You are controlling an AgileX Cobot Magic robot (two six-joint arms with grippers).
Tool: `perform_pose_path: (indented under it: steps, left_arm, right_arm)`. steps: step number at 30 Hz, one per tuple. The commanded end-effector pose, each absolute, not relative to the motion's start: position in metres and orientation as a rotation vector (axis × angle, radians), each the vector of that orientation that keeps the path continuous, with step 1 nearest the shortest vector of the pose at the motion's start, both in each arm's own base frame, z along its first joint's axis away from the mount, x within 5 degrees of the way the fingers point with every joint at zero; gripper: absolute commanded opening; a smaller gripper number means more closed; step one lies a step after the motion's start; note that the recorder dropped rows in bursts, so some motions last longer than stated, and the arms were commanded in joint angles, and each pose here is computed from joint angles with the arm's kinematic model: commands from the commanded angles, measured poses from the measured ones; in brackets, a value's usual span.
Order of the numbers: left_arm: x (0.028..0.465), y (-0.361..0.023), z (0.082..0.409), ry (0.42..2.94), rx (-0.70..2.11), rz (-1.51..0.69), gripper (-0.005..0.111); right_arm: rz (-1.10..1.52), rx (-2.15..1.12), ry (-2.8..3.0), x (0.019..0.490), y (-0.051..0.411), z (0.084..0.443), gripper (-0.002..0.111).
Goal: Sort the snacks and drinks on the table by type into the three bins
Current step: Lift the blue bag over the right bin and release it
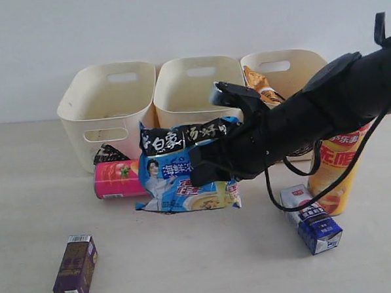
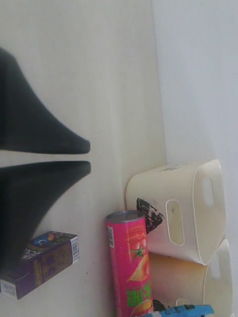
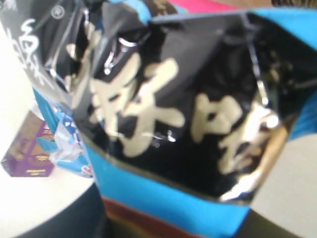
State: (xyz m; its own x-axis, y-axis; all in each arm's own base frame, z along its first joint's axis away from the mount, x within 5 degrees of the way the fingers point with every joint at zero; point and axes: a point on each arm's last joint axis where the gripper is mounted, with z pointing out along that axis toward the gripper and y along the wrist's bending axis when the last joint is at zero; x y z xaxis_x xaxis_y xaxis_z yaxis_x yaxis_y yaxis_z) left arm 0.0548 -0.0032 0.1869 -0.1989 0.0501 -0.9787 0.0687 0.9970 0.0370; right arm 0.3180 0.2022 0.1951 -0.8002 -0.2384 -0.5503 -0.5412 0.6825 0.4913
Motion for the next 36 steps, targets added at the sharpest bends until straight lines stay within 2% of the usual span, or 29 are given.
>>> perform_pose_path:
  steps: [1, 11, 22, 36]
  left_arm:
    - [0.055, -0.003, 0.188, 1.764, 0.080, -0.018, 0.004]
    - [0.055, -0.003, 0.188, 1.761, 0.080, -0.018, 0.004]
    - [0.055, -0.003, 0.188, 1.761, 0.080, -0.018, 0.004]
    - [0.055, -0.003, 0.188, 1.763, 0.080, -0.018, 0.004]
  right_arm:
    - [0.920, -0.620, 2.364, 0.312, 0.197, 0.226, 0.000]
    - [0.959, -0.568, 2.226, 0.326, 0.169, 0.284, 0.000]
    - [0.778, -0.389, 2.130, 0.376, 0.113, 0.344, 0.000]
    - [0.622, -0.352, 2.155, 0.437, 0.086, 0.334, 0.000]
